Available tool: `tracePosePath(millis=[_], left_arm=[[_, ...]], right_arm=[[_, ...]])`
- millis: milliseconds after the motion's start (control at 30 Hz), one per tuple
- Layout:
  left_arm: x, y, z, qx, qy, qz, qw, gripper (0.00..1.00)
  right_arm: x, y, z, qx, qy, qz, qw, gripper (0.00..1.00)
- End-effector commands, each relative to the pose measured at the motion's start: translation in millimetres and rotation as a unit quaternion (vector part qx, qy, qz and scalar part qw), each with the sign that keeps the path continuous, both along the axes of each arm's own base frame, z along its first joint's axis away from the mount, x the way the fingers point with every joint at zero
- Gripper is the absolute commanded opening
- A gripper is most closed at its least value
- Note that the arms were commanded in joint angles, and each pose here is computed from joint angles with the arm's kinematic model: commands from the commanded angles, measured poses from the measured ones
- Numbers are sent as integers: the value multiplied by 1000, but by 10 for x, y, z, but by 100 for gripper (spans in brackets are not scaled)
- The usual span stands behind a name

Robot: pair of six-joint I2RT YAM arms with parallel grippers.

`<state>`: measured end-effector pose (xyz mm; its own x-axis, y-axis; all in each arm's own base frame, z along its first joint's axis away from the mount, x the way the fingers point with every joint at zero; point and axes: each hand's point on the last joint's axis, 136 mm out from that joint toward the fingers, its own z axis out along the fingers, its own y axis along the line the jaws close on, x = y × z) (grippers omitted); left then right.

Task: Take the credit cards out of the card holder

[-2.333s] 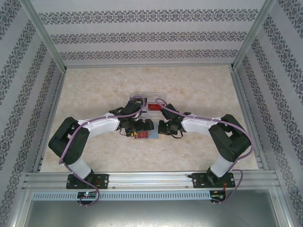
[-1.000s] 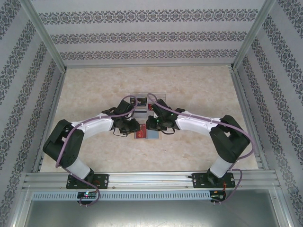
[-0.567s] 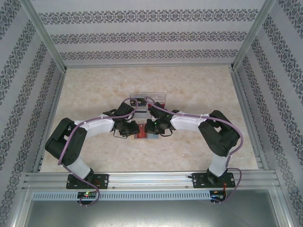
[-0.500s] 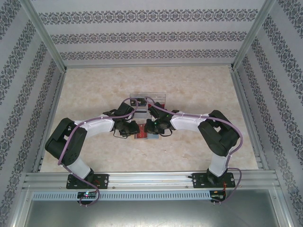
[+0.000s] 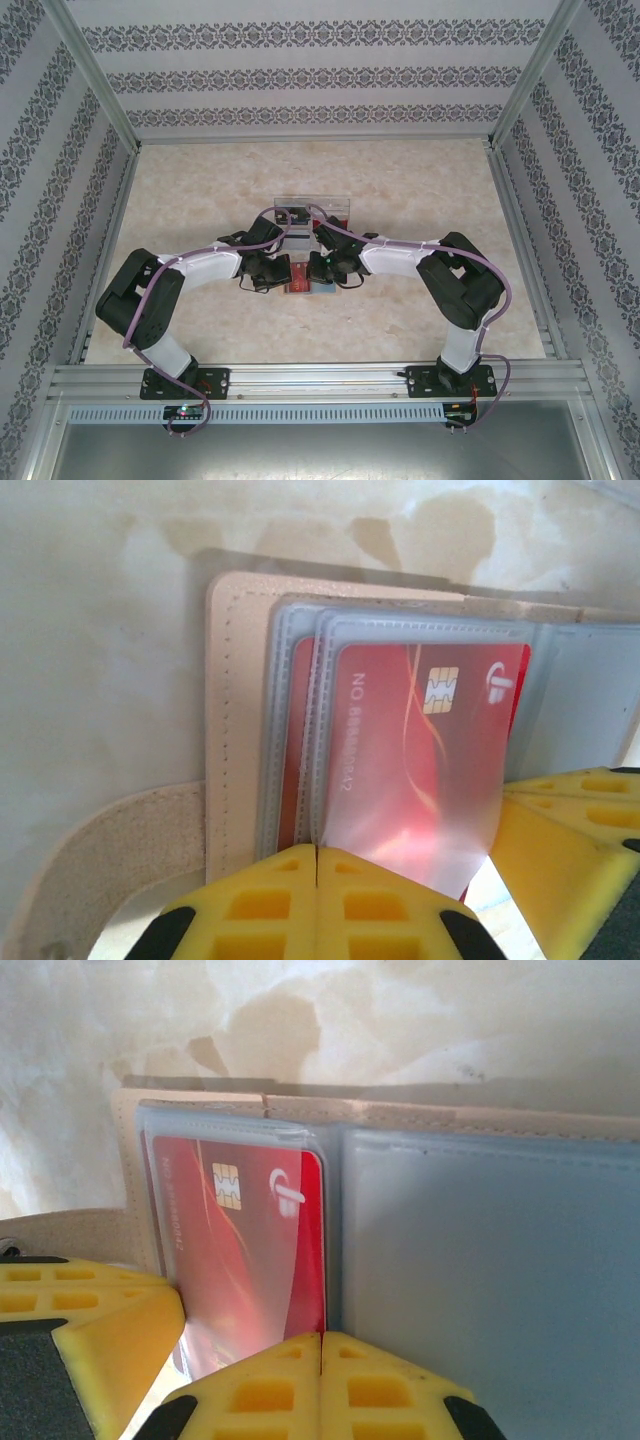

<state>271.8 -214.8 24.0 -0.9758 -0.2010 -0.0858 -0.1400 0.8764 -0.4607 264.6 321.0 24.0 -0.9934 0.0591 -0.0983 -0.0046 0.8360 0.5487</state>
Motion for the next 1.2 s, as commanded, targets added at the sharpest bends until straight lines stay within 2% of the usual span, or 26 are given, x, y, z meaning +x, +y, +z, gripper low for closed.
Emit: tracePosePath(millis=[0, 400, 467, 633, 1167], left_arm=[[-99, 195, -203, 54, 36, 15, 998, 0], [-138, 245, -210, 65, 40, 19, 997, 0], [-127, 219, -195, 58, 38, 17, 997, 0], [-123, 201, -182, 52, 36, 15, 998, 0], [-137, 195, -186, 49, 38, 15, 998, 0]], right_arm=[[-15, -105, 1, -2, 3, -13, 1000, 0], [-42, -353, 60, -8, -6, -30, 999, 0], [-26, -312, 105, 3, -12, -24, 1000, 0], [29, -124, 240, 27, -30, -7, 999, 11], [41, 51, 70, 27, -5, 4, 1000, 14]])
